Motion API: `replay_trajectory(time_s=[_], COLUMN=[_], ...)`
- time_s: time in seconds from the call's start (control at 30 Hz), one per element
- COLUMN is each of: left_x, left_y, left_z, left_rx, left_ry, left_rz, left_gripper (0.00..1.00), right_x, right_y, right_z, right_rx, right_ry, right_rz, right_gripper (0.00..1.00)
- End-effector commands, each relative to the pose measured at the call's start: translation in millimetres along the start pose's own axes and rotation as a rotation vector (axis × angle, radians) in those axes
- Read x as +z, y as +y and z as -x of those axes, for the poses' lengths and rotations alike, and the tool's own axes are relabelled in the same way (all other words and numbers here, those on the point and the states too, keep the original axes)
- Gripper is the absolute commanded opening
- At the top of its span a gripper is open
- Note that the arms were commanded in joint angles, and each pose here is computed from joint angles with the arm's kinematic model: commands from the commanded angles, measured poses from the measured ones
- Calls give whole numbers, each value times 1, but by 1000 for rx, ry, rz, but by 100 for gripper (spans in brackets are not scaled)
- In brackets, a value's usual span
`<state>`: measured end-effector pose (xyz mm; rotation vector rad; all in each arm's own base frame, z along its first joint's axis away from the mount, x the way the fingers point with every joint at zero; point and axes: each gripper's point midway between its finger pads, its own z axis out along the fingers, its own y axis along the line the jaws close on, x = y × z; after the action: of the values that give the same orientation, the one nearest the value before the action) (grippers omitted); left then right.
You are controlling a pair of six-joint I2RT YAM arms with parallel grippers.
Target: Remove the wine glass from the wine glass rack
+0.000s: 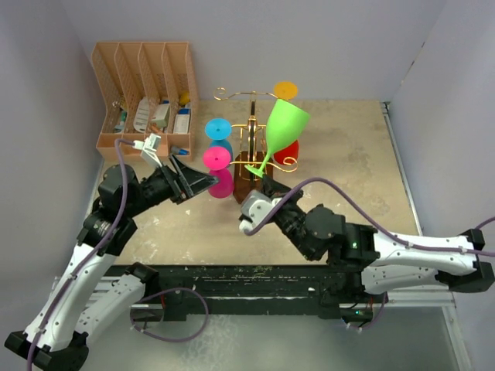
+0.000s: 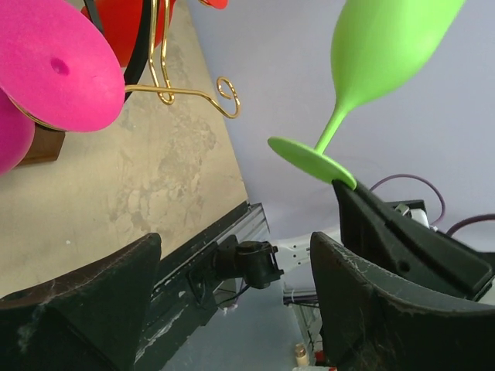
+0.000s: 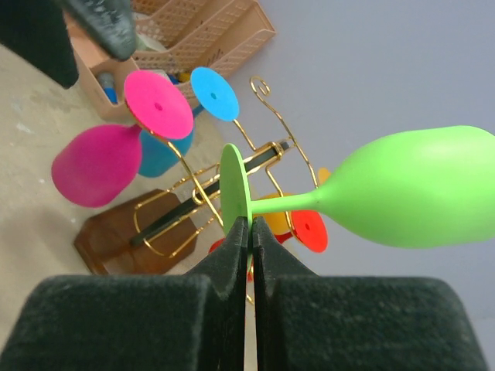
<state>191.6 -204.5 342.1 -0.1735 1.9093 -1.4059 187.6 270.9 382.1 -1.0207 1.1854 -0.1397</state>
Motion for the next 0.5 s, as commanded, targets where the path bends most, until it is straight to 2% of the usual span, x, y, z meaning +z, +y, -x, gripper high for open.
replay_trajectory(time_s=[0.0,0.27,0.47], left_x=[-1,6,8], left_y=[-19,-16,-9], left_z=[6,-8,-13], left_rx=[-24,-174,-237], left_ry=[-7,71,85], left_rz=[-53,-75,-53], left_gripper=[80,79,78], right_x=[-15,-10,-4], right_y=[-18,4,17], right_z=[1,-2,6], right_rx=[-43,-122,-122], right_ry=[11,-7,-54], right_rz=[-161,-218,-217], right_gripper=[0,0,0])
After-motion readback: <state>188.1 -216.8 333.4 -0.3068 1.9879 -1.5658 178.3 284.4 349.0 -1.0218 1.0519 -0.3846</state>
